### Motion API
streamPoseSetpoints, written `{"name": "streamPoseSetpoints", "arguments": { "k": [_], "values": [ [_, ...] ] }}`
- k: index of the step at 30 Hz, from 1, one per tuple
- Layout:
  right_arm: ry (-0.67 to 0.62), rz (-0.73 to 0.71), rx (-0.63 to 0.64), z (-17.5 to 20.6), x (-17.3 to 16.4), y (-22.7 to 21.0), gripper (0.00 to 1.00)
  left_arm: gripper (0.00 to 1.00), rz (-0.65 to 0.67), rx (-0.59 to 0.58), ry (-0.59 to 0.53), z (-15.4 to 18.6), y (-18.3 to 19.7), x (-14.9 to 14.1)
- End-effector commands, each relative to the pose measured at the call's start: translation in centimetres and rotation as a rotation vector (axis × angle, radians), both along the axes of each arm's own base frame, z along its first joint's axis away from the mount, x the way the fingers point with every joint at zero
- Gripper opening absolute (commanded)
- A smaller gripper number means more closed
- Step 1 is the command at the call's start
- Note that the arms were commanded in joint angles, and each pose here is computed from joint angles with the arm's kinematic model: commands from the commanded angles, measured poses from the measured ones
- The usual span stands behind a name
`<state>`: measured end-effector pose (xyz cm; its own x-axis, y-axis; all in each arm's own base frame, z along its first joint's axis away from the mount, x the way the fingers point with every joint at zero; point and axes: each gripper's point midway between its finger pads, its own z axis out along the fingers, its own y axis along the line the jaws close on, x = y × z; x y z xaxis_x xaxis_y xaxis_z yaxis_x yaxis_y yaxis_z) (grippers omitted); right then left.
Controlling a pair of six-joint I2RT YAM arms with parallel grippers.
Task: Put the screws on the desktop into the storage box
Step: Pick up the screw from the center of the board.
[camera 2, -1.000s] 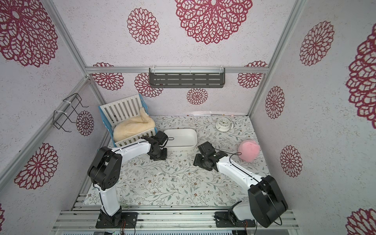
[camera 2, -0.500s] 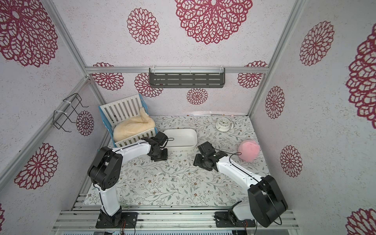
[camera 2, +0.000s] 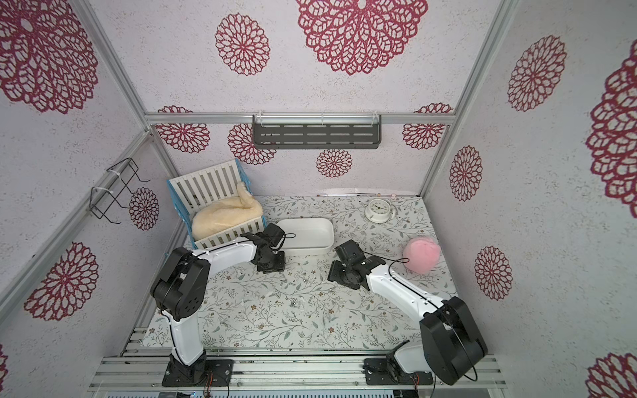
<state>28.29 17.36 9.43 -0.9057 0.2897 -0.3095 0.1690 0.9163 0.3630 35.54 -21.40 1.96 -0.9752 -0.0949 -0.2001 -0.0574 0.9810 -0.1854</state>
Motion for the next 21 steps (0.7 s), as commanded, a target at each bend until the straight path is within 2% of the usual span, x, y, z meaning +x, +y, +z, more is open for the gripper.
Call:
{"name": "streamPoseSetpoints", "arguments": {
  "k": [1, 12, 21],
  "values": [
    [-0.066, 0.020, 0.024, 2.0, 1.3, 0.9, 0.62, 0.37, 0.003, 0.029, 0.027, -1.9, 0.4, -0.2],
    [-0.065, 0.025, 0.024, 2.0, 1.6, 1.1, 0.62, 0.32, -0.003, 0.069, 0.023, -2.6, 0.7, 0.1],
    [-0.066, 0.026, 0.026, 2.1, 1.7, 1.2, 0.62, 0.29, -0.045, 0.119, 0.043, -2.2, 0.6, -1.4]
  ]
}}
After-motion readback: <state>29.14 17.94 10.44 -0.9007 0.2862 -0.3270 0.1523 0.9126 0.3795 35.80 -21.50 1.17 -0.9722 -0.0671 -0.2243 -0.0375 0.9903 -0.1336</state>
